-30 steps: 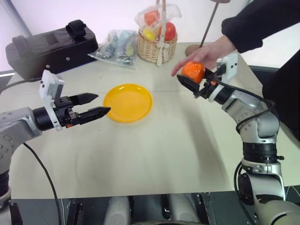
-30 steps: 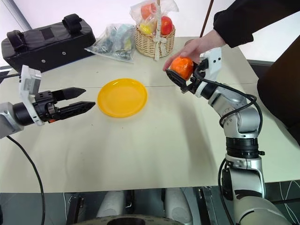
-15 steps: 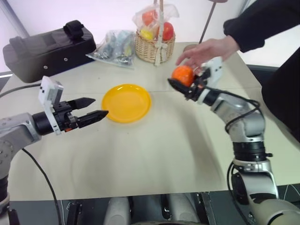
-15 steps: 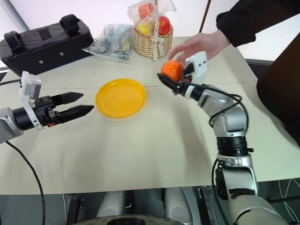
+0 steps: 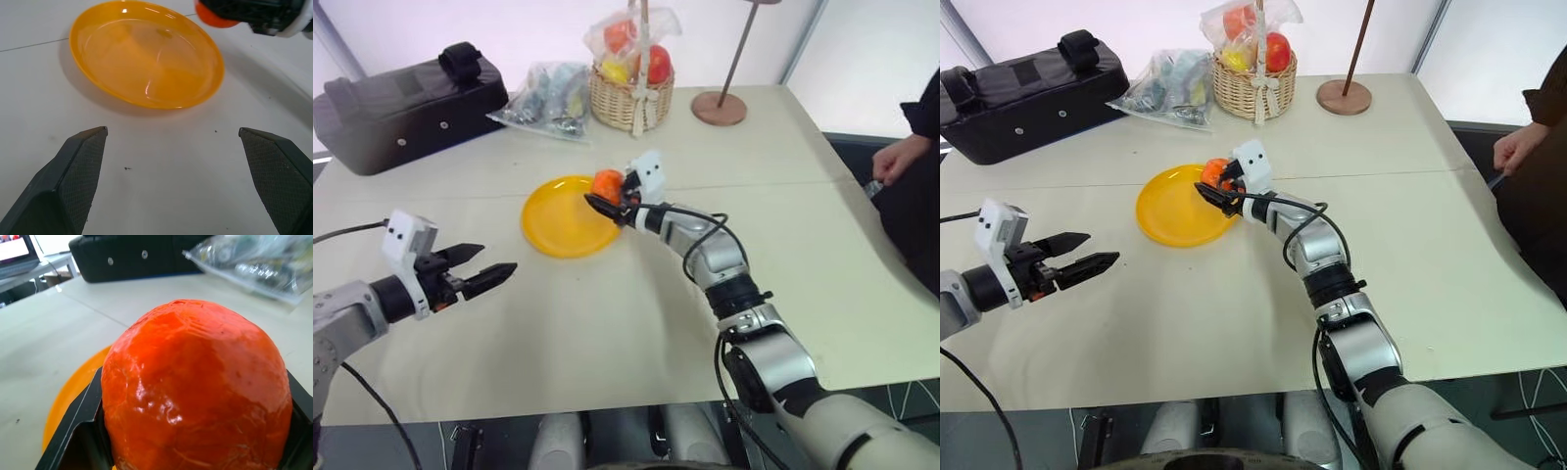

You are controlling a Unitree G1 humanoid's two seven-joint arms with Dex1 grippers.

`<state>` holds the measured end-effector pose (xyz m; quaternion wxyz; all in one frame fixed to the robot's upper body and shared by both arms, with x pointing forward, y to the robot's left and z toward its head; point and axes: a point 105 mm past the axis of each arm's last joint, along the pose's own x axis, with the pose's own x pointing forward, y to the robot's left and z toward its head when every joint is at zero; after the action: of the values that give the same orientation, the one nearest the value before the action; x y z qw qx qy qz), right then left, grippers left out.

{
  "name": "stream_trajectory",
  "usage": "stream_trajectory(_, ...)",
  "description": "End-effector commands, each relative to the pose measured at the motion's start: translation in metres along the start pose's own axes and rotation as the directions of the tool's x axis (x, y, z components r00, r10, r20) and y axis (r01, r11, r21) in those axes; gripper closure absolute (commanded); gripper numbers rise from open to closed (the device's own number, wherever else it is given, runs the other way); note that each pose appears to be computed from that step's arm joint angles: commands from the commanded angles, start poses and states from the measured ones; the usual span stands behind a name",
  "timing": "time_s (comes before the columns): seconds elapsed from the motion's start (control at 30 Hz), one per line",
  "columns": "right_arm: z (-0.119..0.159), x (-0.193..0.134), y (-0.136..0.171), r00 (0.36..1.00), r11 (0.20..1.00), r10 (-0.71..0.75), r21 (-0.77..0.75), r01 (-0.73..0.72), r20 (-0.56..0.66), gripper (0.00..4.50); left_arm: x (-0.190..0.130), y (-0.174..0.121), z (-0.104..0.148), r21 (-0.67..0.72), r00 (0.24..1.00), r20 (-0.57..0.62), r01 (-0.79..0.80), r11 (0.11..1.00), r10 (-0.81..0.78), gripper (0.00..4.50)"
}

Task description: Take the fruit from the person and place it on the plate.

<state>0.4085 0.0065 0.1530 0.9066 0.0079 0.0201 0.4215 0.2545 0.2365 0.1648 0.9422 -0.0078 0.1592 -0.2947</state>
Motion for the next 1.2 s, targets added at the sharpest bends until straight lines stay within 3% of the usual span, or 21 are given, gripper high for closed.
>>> stream_trajectory(0.03, 0.017, 0.009, 0.002, 0.999, 0.999, 0.004, -0.041, -0.001, 0.052, 1.55, -0.005, -0.003, 0.014, 0.048, 0.998, 0.058, -0.022, 0.999, 0.019, 0.0)
stream_trajectory(0.2, 0.017, 0.014, 0.004, 0.998, 0.999, 0.002, -0.033, 0.0, 0.059, 1.55, -0.001, -0.006, 0.017, 0.045, 0.996, 0.083, -0.027, 0.999, 0.023, 0.0)
stream_trajectory(0.27, 0.018, 0.014, 0.004, 0.998, 1.0, 0.011, -0.022, -0.009, 0.063, 0.51, 0.0, -0.006, 0.018, 0.045, 0.996, 0.089, -0.03, 0.999, 0.025, 0.0)
stream_trajectory(0.33, 0.019, 0.012, 0.008, 0.996, 0.998, 0.047, -0.038, -0.045, 0.071, 0.04, 0.001, -0.006, 0.018, 0.045, 0.996, 0.09, -0.03, 0.999, 0.026, 0.0)
stream_trajectory(0.6, 0.031, 0.009, 0.009, 0.995, 0.996, 0.055, -0.08, -0.048, 0.085, 0.04, 0.005, -0.004, 0.024, 0.054, 0.994, 0.106, -0.029, 0.998, 0.023, 0.0)
stream_trajectory(0.93, 0.107, -0.032, -0.003, 0.975, 0.987, 0.044, -0.161, -0.008, 0.218, 0.04, 0.001, 0.014, 0.036, 0.046, 0.977, 0.18, -0.123, 0.991, 0.113, 0.0)
stream_trajectory(1.03, 0.109, -0.052, -0.013, 0.98, 0.981, 0.02, -0.195, 0.019, 0.199, 0.04, -0.001, 0.019, 0.04, 0.038, 0.968, 0.204, -0.154, 0.987, 0.143, 0.0)
stream_trajectory(1.2, 0.088, -0.091, -0.043, 0.992, 0.973, -0.065, -0.212, 0.088, 0.113, 0.04, -0.006, 0.027, 0.041, 0.022, 0.952, 0.238, -0.204, 0.979, 0.193, 0.0)
